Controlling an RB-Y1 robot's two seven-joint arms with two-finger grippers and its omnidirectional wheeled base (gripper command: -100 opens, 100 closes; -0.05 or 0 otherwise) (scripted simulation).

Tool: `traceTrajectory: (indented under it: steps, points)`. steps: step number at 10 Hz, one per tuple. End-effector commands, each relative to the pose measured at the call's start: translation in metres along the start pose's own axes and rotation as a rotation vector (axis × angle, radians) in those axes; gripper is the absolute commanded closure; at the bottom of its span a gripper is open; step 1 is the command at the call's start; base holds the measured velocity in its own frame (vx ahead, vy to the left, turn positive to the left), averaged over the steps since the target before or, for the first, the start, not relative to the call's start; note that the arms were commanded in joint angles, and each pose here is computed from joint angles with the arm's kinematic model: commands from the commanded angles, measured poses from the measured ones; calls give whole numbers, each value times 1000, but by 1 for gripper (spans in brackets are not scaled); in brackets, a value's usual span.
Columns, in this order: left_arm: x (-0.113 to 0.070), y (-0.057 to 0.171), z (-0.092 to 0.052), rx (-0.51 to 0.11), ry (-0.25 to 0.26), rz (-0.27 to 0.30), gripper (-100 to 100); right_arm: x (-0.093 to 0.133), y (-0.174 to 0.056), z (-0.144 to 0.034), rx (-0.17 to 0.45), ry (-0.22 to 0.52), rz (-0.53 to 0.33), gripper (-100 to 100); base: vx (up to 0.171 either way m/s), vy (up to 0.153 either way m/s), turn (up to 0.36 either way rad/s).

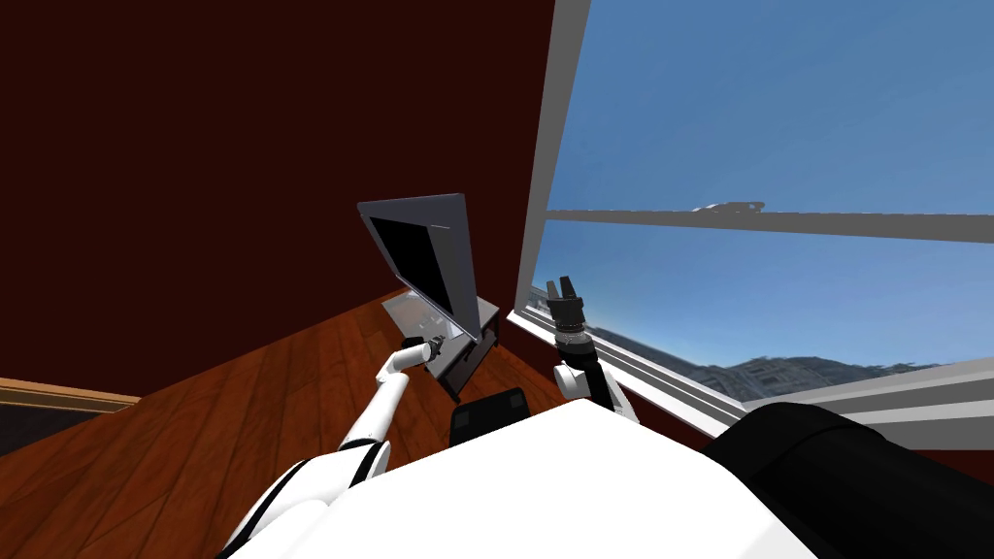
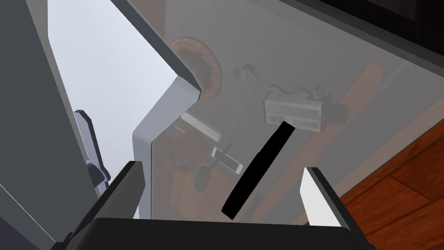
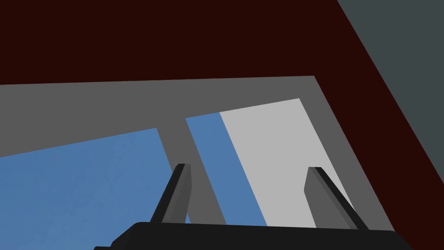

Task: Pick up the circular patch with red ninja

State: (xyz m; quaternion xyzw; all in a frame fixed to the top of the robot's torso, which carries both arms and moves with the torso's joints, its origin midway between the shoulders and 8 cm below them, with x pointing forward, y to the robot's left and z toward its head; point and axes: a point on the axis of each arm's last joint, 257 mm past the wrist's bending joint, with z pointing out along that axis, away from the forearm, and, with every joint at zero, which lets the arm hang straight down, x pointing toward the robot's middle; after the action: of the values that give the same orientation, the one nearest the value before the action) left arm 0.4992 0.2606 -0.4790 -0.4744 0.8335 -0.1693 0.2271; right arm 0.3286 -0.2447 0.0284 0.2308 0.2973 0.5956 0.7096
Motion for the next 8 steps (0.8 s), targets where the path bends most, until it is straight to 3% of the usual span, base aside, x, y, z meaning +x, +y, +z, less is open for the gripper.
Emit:
traceTrajectory:
  steps: [1, 4, 5, 8]
  points:
    - [5, 13, 4, -47, 22, 16, -100, 0, 0, 0, 0, 0, 0, 0, 28, -14, -26]
    - [4, 16, 4, -129, 61, 90, -100, 0, 0, 0, 0, 0, 0, 0, 31, -5, -32]
    - [8, 29, 7, -155, 71, 83, -100, 0, 0, 0, 0, 0, 0, 0, 32, -7, -23]
    - [5, 42, 4, -249, 106, 143, -100, 0, 0, 0, 0, 0, 0, 0, 28, -5, -29]
